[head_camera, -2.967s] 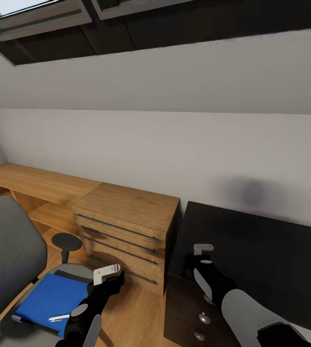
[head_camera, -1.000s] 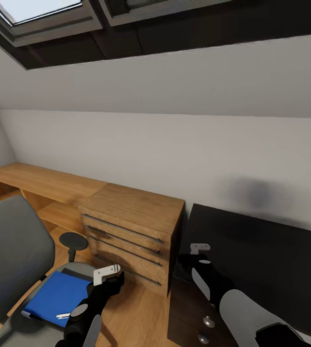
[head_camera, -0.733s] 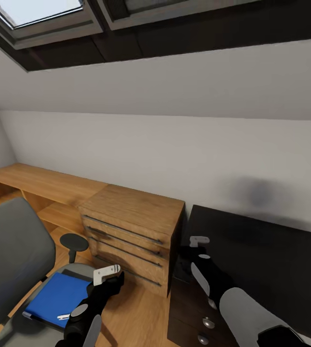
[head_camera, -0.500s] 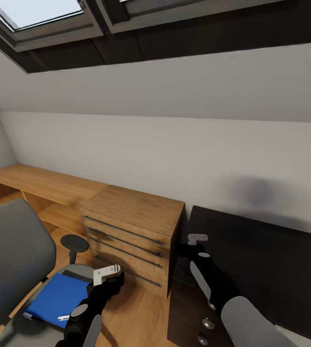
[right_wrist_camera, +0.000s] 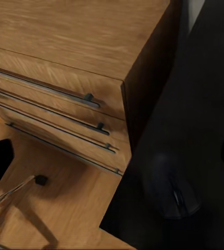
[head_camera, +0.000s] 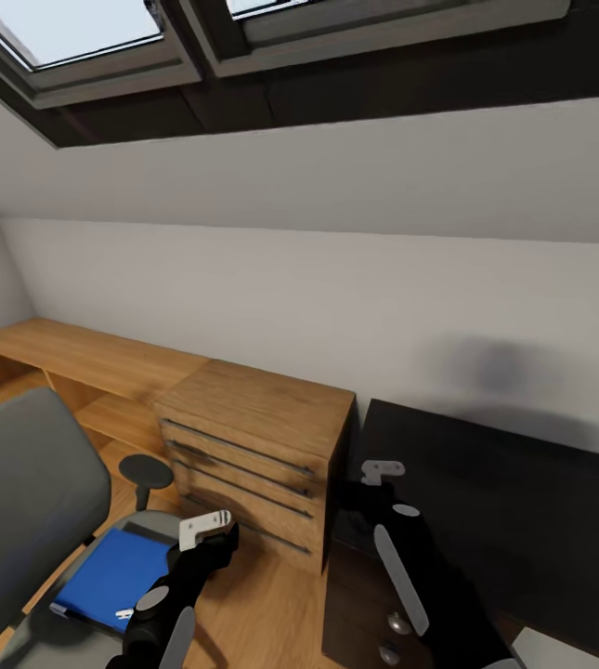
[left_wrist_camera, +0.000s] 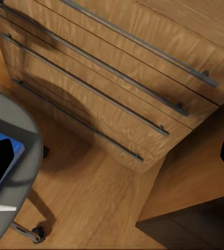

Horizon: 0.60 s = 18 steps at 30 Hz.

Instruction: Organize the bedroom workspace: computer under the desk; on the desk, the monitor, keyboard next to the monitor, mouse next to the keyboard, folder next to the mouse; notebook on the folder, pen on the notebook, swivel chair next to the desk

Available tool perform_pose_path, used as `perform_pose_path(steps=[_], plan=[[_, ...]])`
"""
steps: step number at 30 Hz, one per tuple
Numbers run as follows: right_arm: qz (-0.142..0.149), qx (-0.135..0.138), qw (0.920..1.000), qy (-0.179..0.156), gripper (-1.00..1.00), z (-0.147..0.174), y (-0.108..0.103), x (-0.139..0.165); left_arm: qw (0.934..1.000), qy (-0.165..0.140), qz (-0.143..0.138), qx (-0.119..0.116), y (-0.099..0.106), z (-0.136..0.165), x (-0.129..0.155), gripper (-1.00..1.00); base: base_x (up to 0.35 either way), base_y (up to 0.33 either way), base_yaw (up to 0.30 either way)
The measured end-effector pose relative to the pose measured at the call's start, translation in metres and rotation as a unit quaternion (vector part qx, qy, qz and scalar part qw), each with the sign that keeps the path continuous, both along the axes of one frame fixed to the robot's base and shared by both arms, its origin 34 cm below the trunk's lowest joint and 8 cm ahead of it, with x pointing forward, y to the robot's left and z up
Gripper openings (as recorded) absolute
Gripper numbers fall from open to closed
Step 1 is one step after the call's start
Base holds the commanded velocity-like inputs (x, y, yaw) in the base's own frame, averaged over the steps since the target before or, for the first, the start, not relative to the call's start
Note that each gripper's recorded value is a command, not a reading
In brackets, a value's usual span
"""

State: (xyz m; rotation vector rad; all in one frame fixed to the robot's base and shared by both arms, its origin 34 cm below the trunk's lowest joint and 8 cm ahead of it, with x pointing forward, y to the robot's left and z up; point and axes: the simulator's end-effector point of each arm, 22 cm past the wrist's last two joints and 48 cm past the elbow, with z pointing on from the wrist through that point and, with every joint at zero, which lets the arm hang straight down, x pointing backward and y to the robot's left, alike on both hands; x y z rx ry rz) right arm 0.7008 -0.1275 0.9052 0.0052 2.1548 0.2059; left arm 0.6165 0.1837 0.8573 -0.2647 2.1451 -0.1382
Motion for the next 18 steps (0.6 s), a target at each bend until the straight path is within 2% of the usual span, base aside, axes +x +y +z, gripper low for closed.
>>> perform_pose_path(steps=[5, 18], plan=[[0.0, 0.0, 1.0, 0.001, 1.0, 0.006, 0.0, -0.001, 1.0, 0.0, 0.0, 0.0, 0.0, 0.006, -0.001, 1.0, -0.255, 0.0, 0.0], [-0.001, 0.0, 1.0, 0.0, 1.0, 0.021, -0.002, -0.004, 1.0, 0.001, 0.0, 0.001, 0.001, 0.021, -0.003, 1.0, -0.33, 0.0, 0.0]])
